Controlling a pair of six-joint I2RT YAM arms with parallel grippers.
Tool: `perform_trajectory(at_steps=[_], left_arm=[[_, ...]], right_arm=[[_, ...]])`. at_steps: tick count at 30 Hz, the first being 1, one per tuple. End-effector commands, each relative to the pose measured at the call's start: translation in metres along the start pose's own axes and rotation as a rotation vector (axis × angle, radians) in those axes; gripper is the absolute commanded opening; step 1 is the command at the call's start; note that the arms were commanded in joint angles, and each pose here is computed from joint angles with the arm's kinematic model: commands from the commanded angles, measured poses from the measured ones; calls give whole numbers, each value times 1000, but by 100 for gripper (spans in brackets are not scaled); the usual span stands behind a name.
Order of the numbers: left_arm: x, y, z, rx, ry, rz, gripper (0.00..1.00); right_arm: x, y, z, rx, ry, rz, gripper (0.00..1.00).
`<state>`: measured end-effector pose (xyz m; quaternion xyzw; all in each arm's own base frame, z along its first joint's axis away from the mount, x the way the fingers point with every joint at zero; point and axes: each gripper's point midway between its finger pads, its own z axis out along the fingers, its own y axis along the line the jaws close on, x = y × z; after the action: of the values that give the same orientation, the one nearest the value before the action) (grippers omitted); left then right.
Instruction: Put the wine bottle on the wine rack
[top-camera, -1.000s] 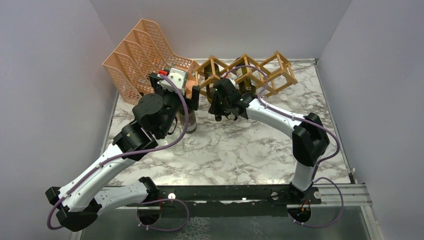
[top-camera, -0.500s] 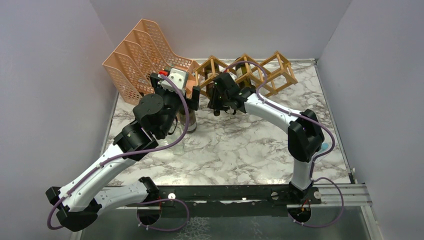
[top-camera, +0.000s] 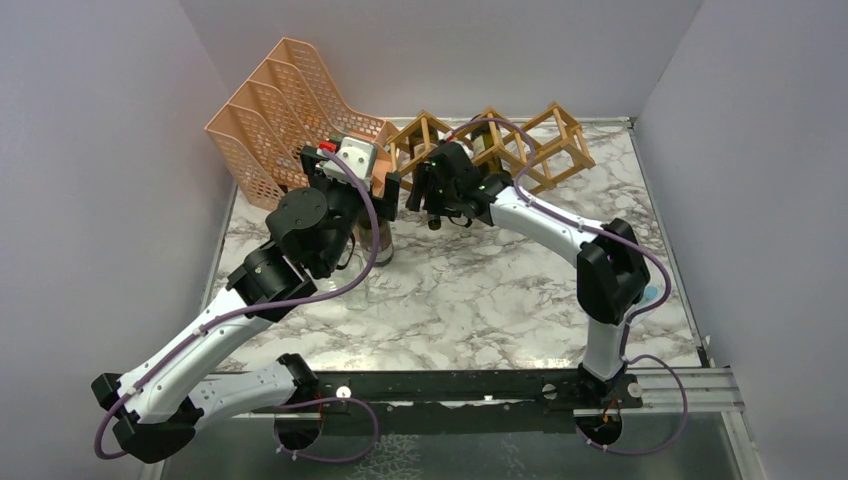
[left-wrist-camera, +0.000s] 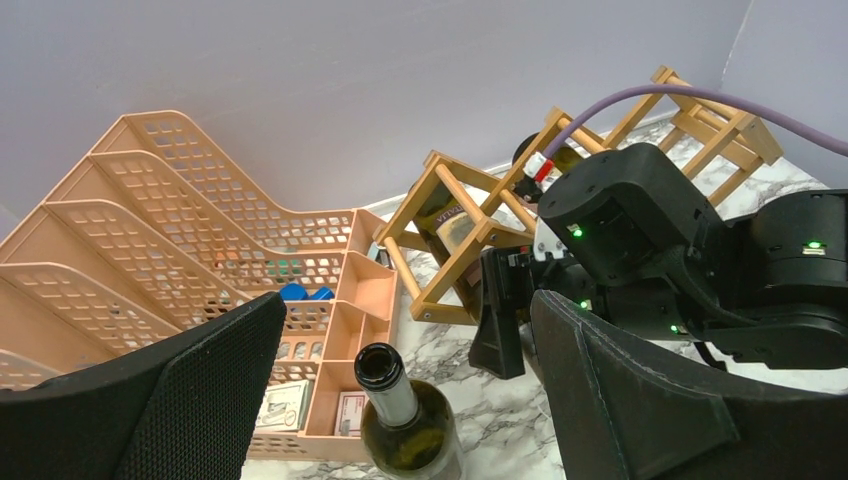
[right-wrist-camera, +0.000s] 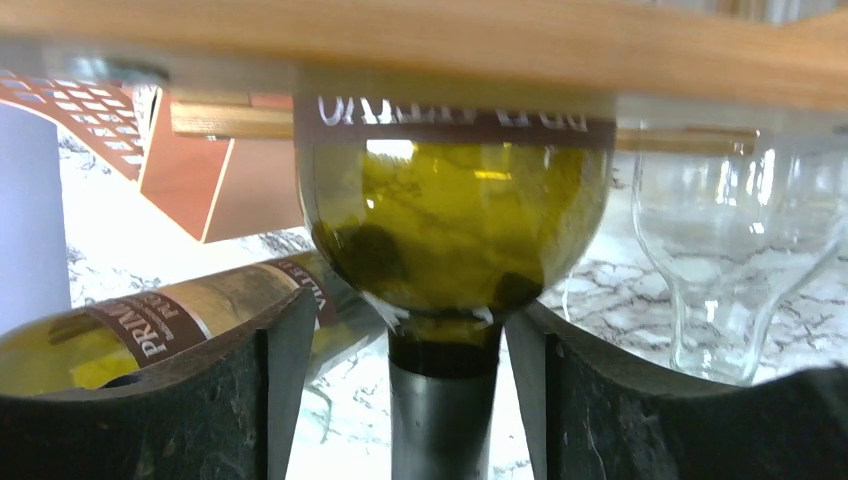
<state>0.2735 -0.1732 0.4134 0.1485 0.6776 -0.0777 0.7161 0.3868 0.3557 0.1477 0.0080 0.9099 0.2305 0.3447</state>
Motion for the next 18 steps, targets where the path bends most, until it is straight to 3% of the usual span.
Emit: perform_trajectory(at_steps=[1,12,18], left_arm=[[-7,3,-2,-11,-28,-10,99],[-13,8,-7,-24,-47,-26,99],[-23,15,-13,-39,-78,-52,99]], right_arm=[[-19,9,-27,-49,-68,-4,73],[-36,-1,-76,-53,-176,-32,75],[-46,33,-119,-299,-267,-250,74]])
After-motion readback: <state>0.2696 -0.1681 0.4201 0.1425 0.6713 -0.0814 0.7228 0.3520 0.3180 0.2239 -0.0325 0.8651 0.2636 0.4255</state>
